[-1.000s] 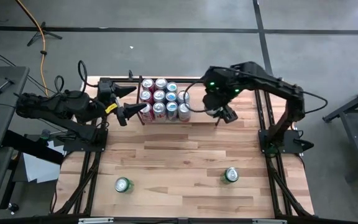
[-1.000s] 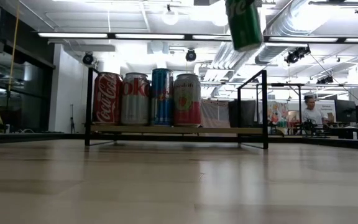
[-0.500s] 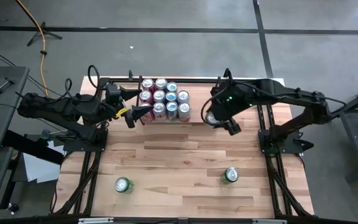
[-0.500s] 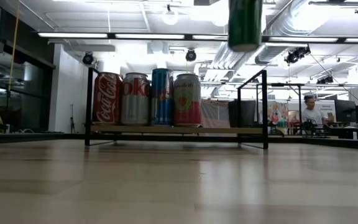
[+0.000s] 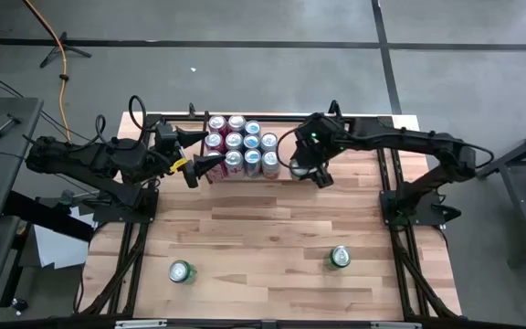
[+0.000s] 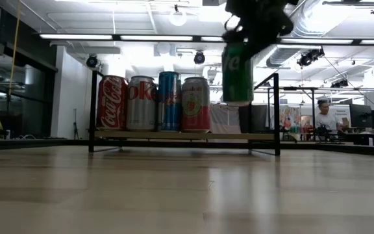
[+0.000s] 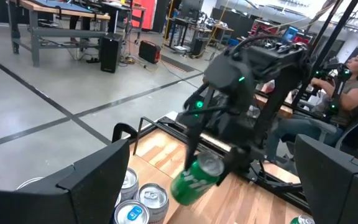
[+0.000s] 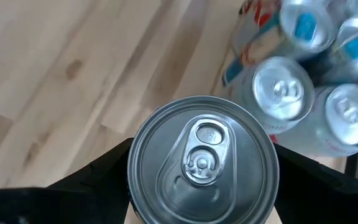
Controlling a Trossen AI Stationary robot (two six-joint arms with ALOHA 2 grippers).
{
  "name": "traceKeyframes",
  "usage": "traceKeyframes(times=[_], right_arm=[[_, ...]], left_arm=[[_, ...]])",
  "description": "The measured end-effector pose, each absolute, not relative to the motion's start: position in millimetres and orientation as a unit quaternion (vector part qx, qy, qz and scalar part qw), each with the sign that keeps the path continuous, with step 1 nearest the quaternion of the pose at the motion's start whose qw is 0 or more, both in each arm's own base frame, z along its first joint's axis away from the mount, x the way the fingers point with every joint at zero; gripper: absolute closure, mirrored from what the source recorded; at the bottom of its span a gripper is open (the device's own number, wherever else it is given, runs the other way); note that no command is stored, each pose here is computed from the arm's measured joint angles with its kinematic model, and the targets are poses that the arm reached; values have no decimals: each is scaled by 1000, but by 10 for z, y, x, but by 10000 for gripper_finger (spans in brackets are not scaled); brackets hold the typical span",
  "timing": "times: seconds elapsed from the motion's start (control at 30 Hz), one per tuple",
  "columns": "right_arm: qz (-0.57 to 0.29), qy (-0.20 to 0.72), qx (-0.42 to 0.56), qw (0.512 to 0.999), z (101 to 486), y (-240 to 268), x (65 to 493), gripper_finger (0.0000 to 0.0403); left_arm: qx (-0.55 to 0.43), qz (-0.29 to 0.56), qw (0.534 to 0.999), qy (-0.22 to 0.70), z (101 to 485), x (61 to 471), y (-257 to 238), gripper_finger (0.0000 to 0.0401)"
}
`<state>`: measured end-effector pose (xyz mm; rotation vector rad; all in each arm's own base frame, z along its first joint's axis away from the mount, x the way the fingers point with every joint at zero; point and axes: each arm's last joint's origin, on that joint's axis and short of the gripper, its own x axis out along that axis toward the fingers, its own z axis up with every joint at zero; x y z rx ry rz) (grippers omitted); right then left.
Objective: Place canned beverage on shelf
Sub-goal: Put the top green soda can on the shelf
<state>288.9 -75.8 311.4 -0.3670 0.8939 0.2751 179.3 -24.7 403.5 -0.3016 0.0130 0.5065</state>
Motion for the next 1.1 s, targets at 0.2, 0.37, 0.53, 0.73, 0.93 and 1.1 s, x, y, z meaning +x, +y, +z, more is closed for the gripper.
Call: traceKeyframes(times=[0.2,0.37,0.53,0.73,0.93,1.1], right_arm=[[131,454,-167,865,2896,-924,3018,116],[144,456,-168,862,2779,-982,3101,116],[141,471,-158,856,2660,-1062,3148,116],[136,478,-149,855,2575,-1124,3196,116],[128,474,-154,858,2570,-1128,3224,71],[119,479,-152,856,2567,-1132,3223,62]], left_arm=[[-148,249,957,7,4035,1793,-247,36],[-148,249,957,7,4035,1793,-247,36],[-148,244,958,8,4034,1795,-250,36],[-149,240,959,9,4034,1796,-252,36],[-149,240,959,9,4034,1796,-252,36],[-149,240,959,9,4035,1796,-252,36]])
